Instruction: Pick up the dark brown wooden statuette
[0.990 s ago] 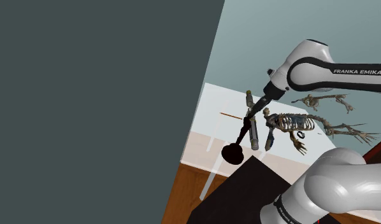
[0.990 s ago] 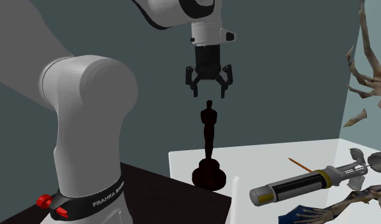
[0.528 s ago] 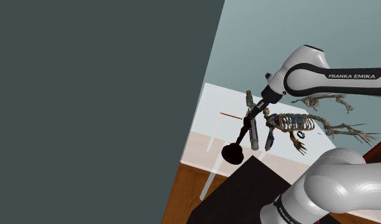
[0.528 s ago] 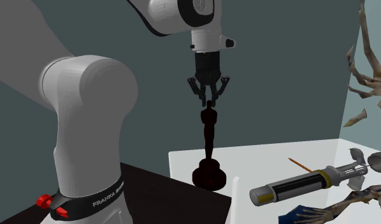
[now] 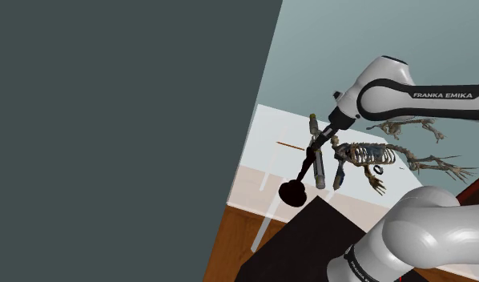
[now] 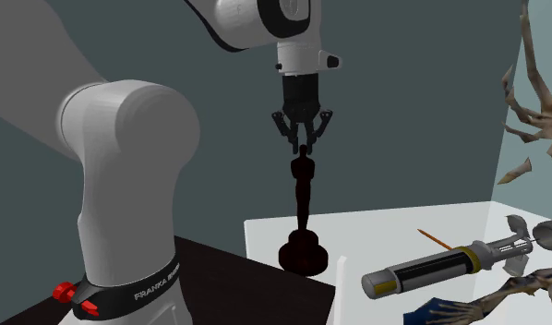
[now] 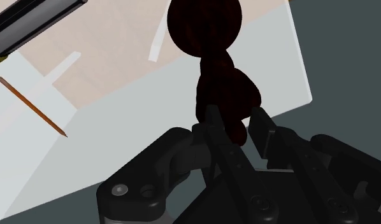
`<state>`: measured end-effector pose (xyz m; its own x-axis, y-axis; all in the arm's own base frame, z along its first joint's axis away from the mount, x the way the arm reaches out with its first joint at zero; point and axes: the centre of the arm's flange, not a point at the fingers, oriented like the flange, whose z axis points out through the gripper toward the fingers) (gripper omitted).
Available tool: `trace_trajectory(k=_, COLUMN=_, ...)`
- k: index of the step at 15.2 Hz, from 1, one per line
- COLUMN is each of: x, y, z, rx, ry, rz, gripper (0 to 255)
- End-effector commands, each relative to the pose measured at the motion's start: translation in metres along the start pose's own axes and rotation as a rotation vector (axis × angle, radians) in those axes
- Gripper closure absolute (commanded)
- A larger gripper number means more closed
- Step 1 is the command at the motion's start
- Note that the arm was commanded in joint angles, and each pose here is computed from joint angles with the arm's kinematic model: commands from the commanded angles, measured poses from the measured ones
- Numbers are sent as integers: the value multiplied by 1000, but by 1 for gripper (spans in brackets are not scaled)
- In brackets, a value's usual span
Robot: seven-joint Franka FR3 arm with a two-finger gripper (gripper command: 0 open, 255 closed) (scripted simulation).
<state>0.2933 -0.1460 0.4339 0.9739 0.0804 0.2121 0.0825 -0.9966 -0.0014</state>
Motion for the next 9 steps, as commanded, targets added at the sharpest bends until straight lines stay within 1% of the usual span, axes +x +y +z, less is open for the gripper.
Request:
trace_trajectory(k=1, x=2, y=0, z=-7, rx=0, ry=-1, rz=0, gripper=255)
trace_trajectory(k=9, x=11, y=0, z=-49, rx=0, ry=-1, rz=0, gripper=255)
